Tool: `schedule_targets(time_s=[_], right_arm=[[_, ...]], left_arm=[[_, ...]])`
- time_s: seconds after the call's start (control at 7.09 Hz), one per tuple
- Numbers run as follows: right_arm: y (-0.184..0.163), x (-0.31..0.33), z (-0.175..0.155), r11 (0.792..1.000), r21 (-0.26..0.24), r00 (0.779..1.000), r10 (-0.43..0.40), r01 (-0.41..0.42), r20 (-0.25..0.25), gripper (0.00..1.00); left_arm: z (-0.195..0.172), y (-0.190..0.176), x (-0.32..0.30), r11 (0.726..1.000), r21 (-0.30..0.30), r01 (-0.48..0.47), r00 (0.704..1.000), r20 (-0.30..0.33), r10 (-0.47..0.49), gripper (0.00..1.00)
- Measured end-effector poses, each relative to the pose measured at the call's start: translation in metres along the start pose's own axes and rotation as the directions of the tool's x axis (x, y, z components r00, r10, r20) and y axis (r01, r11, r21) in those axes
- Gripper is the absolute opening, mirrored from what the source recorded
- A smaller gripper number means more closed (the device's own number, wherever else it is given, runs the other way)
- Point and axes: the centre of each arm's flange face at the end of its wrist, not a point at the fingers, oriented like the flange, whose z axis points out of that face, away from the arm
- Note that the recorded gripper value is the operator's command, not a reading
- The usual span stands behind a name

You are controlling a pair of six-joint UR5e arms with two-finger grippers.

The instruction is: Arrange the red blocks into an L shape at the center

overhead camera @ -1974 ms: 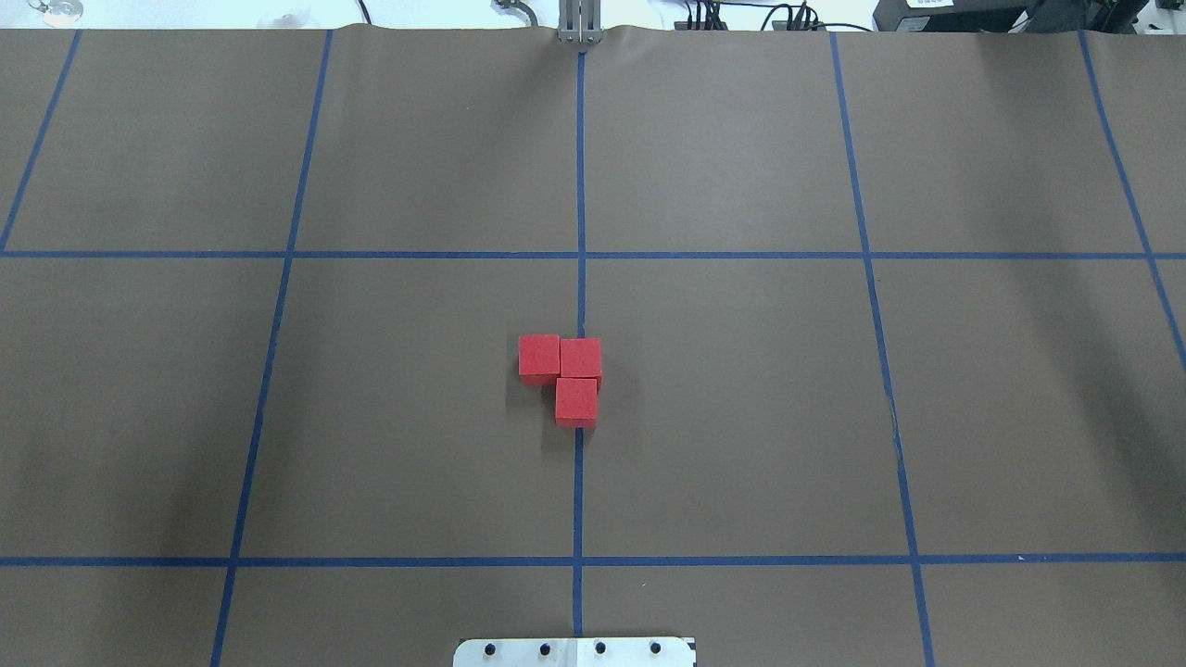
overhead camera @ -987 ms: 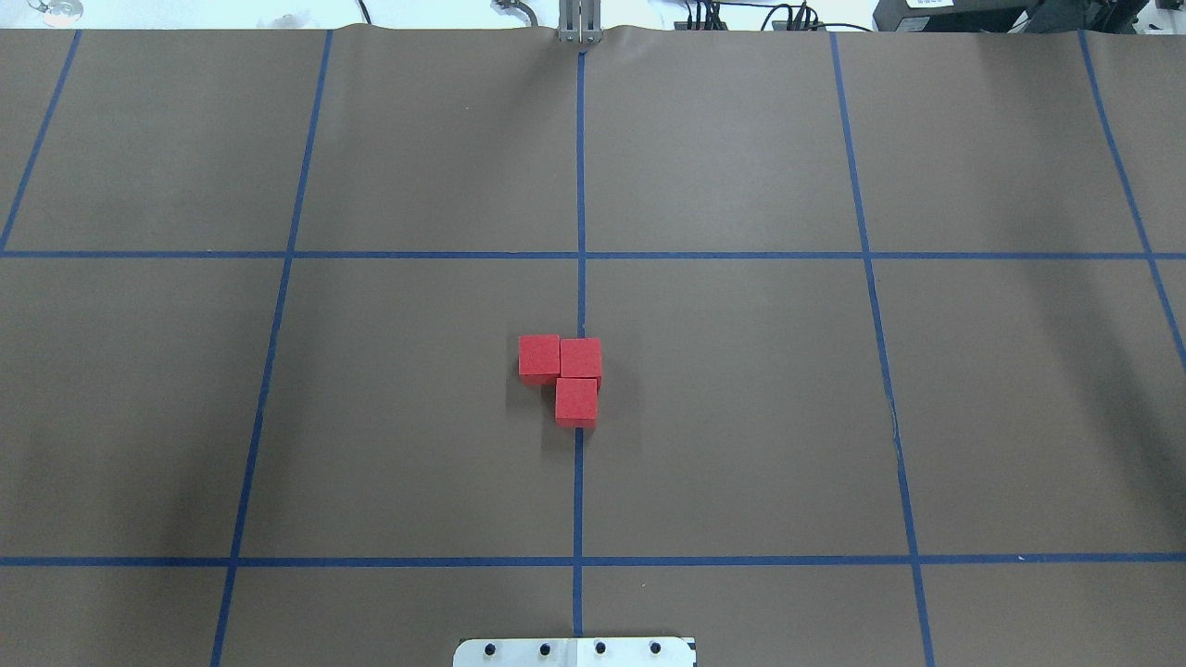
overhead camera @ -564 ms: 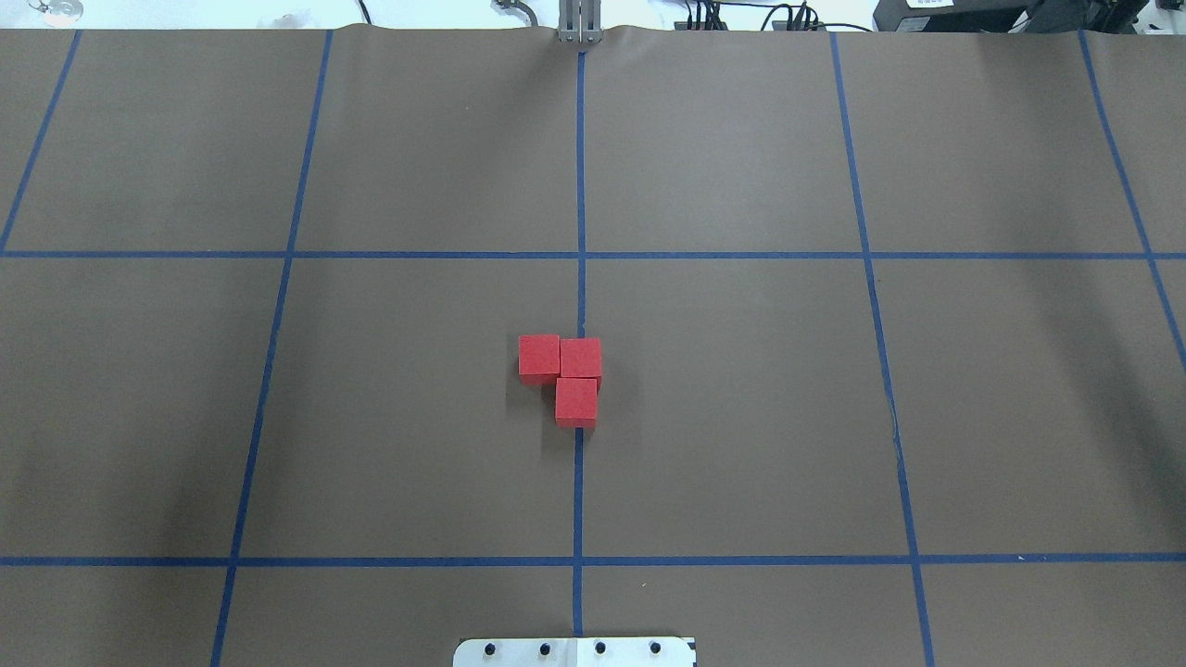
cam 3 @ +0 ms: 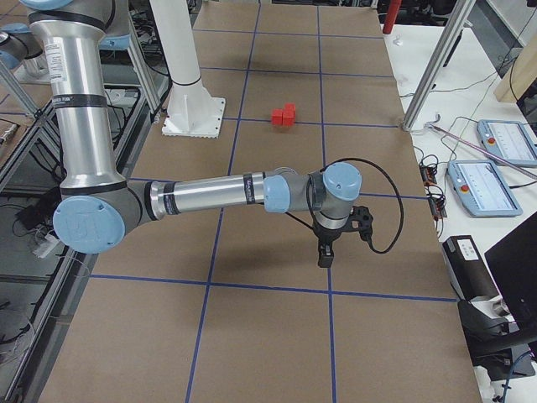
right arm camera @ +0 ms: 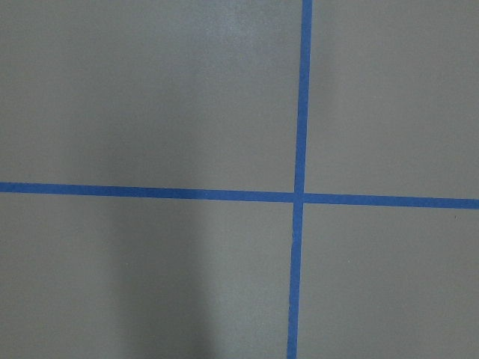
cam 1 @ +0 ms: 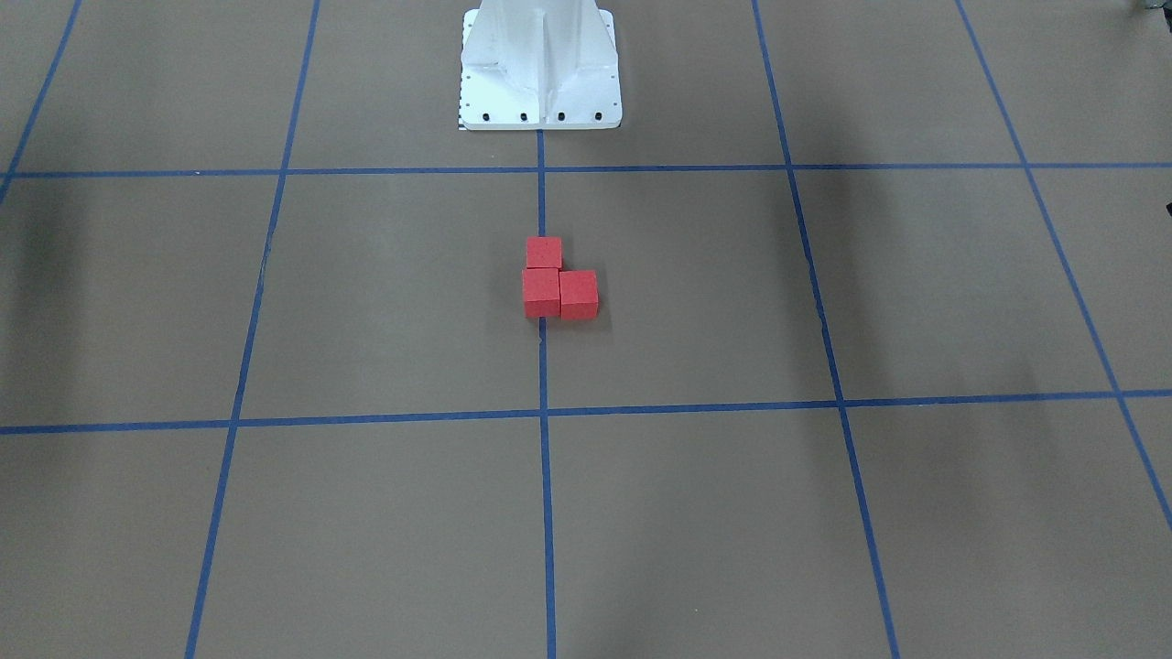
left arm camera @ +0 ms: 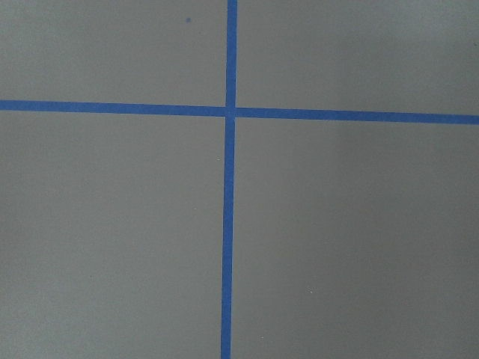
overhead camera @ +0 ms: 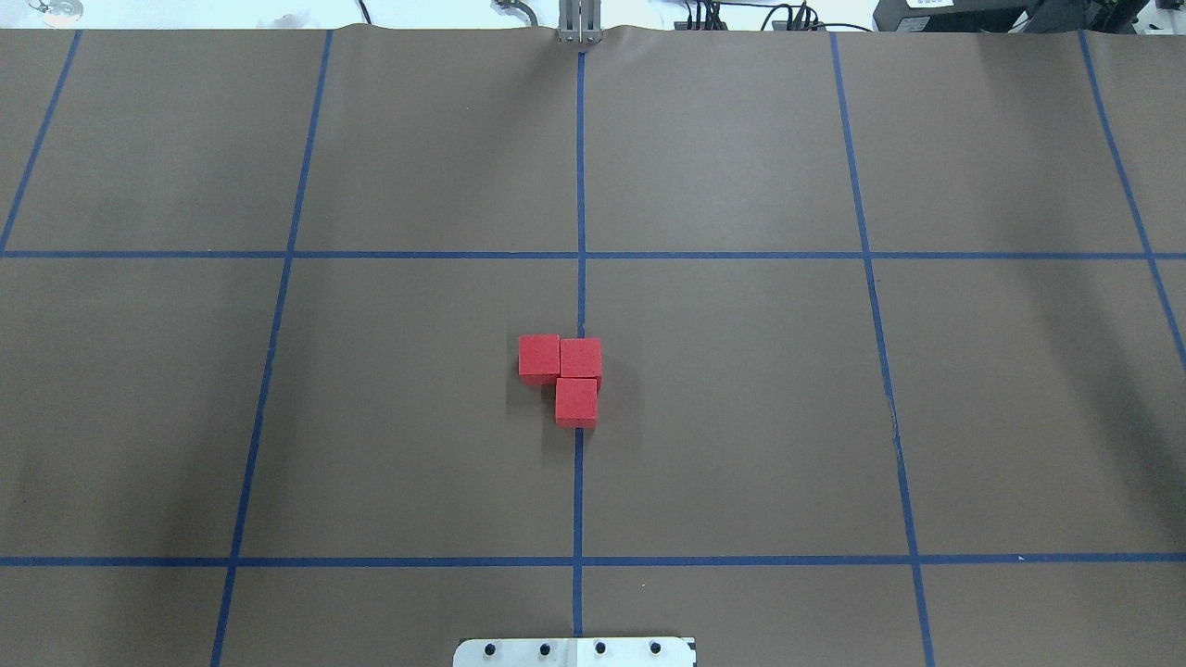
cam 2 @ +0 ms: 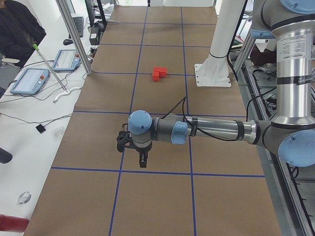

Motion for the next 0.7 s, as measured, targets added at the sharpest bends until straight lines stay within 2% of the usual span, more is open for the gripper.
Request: schedule_targets(time_s=[0.28,0.7], right_arm=[[-0.0016,-0.0030,-0.0031,1.000,0.006,1.000,-0.006,0.006,0.001,1.00],[-0.0016,-0.0044,-0.0043,1.000,0.008,1.000,-0.008,0.008,0.003,1.00]], left_arm=[[-0.0026,-0.0043,0.0002,1.000,0.010,-0.007,0.999,0.031,0.006,1.00],[-0.0016,-0.0064,-0.0005,1.000,0.009,-0.006,0.999,0.037,0.006,1.00]])
